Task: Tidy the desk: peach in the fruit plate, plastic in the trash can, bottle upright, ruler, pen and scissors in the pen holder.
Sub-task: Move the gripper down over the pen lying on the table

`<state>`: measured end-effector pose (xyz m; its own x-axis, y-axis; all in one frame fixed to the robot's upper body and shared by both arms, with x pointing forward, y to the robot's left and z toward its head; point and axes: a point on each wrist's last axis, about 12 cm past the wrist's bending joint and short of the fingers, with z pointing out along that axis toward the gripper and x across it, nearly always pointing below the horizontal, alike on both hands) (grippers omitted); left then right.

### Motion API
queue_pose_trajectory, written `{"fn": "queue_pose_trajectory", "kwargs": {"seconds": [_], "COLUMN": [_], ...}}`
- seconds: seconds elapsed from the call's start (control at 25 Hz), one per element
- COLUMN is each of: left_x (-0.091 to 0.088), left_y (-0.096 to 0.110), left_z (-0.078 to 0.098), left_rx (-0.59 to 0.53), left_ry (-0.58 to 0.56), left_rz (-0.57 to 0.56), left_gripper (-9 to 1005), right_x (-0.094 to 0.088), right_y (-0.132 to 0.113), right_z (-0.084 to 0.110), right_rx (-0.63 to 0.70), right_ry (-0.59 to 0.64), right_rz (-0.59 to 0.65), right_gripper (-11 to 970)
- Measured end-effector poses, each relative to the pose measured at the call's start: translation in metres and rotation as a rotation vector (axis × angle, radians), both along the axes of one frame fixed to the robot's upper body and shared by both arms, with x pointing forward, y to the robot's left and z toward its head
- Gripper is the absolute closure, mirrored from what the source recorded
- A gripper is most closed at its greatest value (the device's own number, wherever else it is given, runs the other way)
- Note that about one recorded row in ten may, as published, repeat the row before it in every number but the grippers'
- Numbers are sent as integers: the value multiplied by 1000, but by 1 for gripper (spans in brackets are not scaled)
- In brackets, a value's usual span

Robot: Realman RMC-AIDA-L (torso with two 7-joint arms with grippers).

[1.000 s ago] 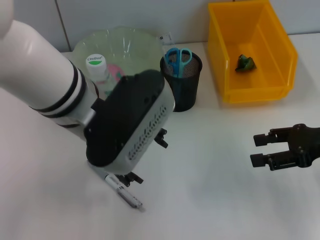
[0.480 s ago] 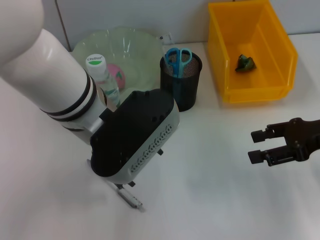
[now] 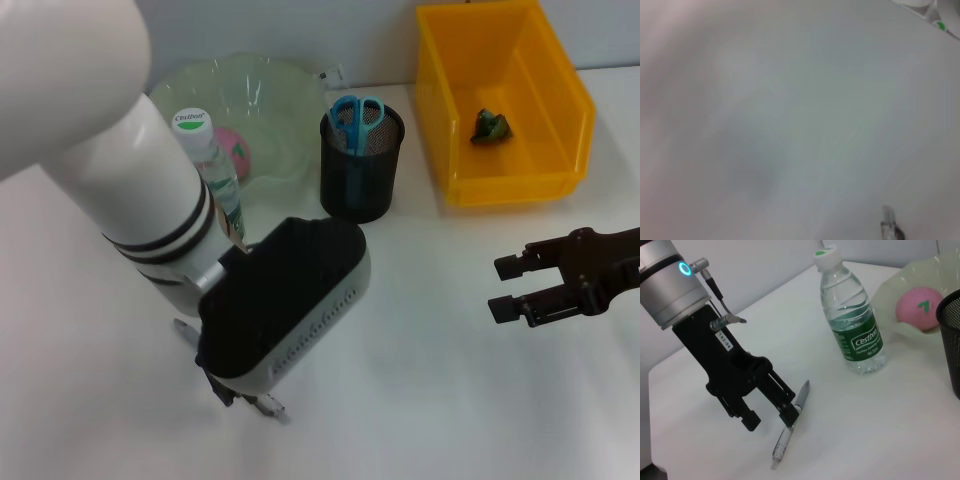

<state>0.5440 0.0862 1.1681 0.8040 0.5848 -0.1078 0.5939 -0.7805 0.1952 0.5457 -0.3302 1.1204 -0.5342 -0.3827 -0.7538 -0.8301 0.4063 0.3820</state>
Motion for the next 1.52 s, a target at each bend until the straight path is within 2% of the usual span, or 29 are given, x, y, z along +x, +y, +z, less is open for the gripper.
{"fn": "queue_pose_trajectory", "kwargs": {"seconds": [0.24,0.6,0.76,1.52], "left_x": [5,8,10,8], "left_y": [-7,-6,-3,-2], "left_z": [-12,-14,-21,-30], "left_rx": [26,57,108,168], "left_ry": [9,7,-5,-2], "left_rz": [-5,-2,-4,-19], "left_gripper": [193,195,197,212], "right_x": [0,2,5,7], "right_y": [1,3,7,11], "right_z": [-2,-3,-2,-3], "right_rx": [-13,-31,-34,-48], "right_ry": [1,2,2,24], "right_rz": [0,7,16,25], "right_gripper": [182,182,183,183]}}
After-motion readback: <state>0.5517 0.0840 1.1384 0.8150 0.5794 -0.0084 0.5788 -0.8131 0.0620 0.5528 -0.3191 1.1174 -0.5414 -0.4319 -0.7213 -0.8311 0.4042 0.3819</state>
